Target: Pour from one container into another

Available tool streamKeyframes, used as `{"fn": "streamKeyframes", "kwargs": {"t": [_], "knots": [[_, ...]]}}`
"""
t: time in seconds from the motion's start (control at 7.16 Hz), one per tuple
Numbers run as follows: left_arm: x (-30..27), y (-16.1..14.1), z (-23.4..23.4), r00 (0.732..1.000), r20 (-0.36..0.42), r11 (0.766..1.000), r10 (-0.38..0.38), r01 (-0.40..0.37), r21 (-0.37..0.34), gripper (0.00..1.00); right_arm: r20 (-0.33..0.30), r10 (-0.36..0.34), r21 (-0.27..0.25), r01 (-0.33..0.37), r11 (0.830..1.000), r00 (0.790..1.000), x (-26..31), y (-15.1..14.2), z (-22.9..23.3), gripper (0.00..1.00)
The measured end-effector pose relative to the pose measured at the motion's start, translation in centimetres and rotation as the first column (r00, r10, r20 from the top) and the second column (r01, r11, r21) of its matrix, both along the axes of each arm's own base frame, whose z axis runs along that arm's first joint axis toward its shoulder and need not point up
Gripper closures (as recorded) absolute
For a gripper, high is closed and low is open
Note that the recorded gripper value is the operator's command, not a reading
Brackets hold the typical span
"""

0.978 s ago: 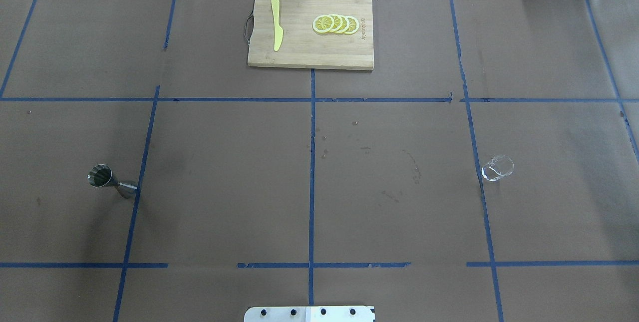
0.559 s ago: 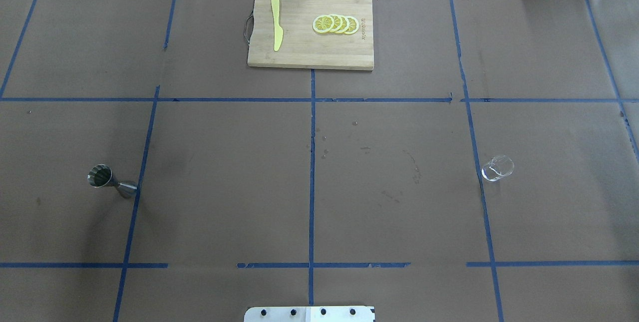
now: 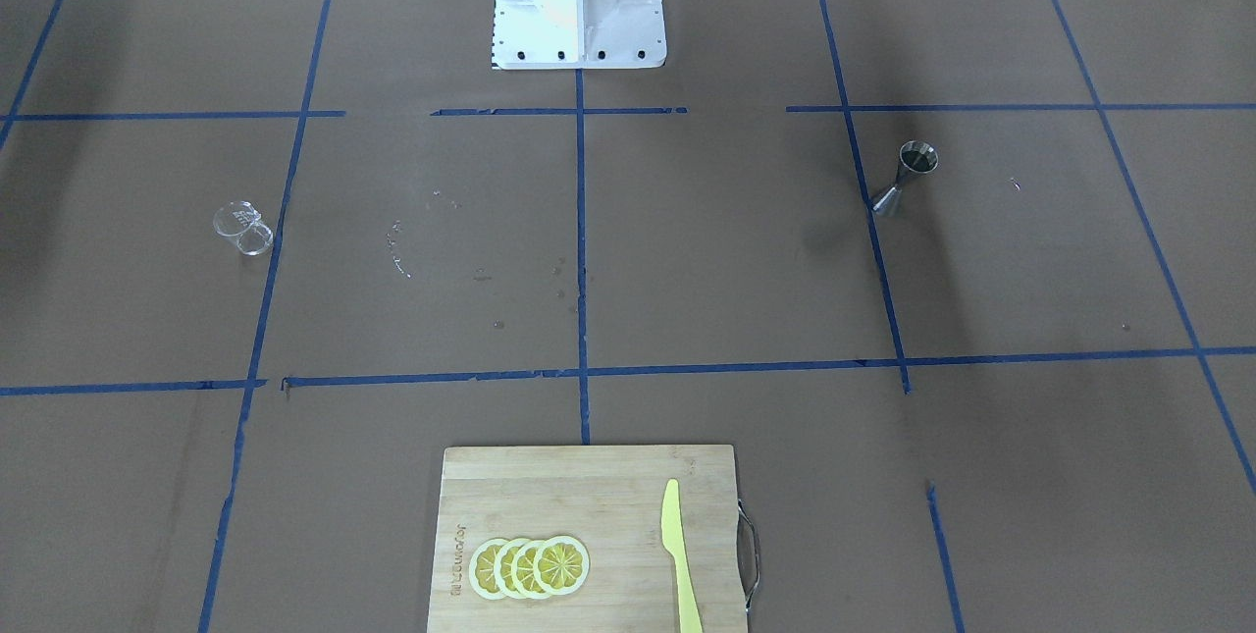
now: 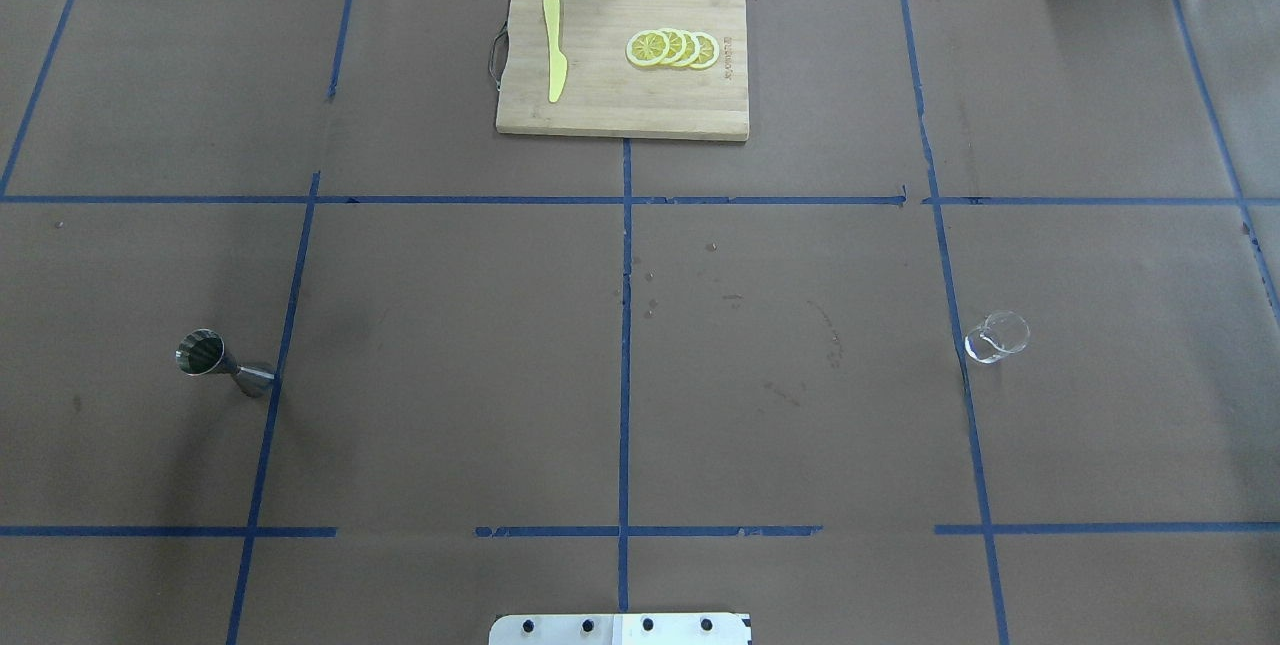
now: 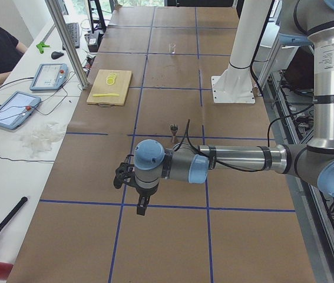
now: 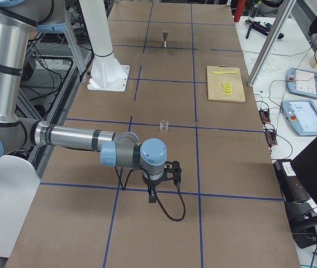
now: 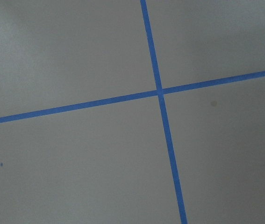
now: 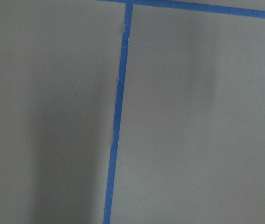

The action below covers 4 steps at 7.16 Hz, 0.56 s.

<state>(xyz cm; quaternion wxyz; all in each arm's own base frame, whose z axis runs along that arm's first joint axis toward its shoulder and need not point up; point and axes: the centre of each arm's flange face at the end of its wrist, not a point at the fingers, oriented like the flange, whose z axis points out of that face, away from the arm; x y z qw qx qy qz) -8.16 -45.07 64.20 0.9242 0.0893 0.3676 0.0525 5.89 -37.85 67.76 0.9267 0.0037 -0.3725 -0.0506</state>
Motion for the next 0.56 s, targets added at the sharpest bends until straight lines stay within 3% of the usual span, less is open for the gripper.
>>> {"fn": "streamKeyframes", "kwargs": {"t": [0.56], "knots": [[0.07,0.10,0.41,1.000,-0.005,1.000,0.001,-0.001,-0.006,0.00,0.005,-0.003,0.014,0.003,1.000,1.000,-0.03,-0.33,-0.39,0.00]]}}
